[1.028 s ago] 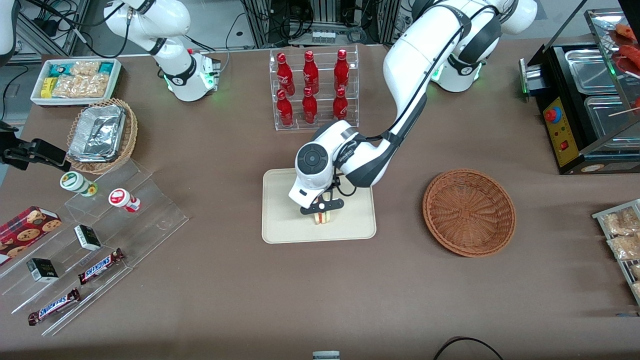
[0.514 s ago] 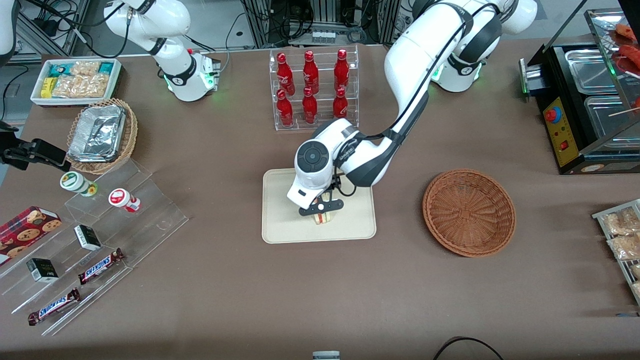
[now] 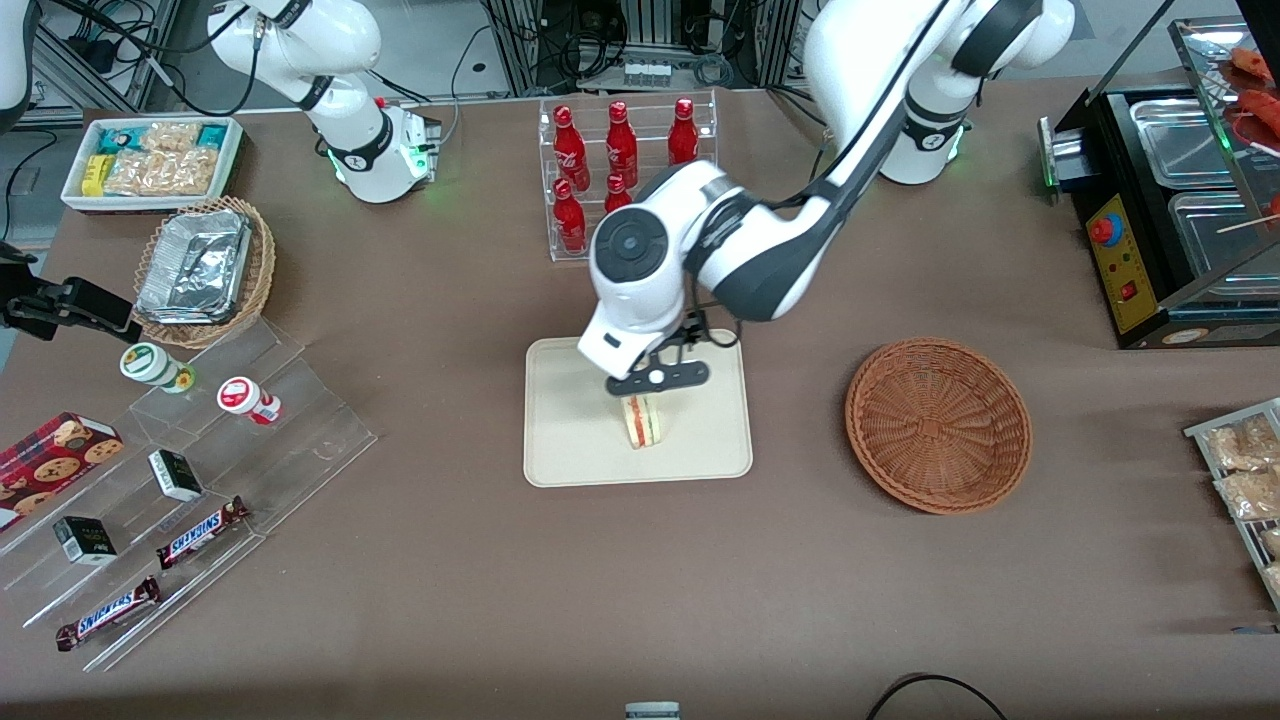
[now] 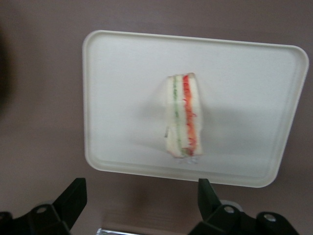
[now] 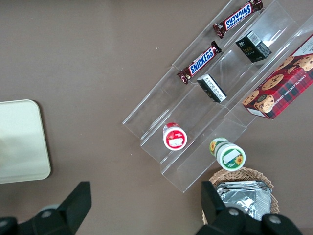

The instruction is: Place sandwich from basket to tray

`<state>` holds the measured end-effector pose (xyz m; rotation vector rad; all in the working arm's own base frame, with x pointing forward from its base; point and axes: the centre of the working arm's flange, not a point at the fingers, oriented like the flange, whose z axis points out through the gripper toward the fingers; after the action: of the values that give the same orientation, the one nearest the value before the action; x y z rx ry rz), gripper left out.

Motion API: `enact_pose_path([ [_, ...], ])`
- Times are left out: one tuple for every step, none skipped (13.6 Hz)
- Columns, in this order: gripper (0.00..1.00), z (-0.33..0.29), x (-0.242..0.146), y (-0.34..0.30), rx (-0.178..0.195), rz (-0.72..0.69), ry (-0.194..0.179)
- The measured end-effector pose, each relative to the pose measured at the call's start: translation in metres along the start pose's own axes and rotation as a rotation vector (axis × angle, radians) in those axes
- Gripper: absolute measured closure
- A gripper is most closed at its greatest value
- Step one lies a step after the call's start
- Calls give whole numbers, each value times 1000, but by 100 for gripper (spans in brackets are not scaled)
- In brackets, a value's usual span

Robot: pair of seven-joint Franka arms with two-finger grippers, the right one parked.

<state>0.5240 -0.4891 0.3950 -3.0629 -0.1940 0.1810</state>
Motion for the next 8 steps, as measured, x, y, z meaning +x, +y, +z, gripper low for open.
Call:
enact_pose_path([
  [0, -4, 10, -20, 6, 7, -2],
  [0, -8, 23, -42, 12, 16, -5],
  [0, -11, 37, -67, 16, 30, -10],
  [0, -14, 51, -94, 19, 49, -15],
  [0, -17, 61, -121, 23, 61, -22],
  [0, -20, 70, -149, 26, 64, -28],
  [0, -24, 76, -177, 28, 70, -31],
  [0, -29, 80, -202, 28, 78, -33],
])
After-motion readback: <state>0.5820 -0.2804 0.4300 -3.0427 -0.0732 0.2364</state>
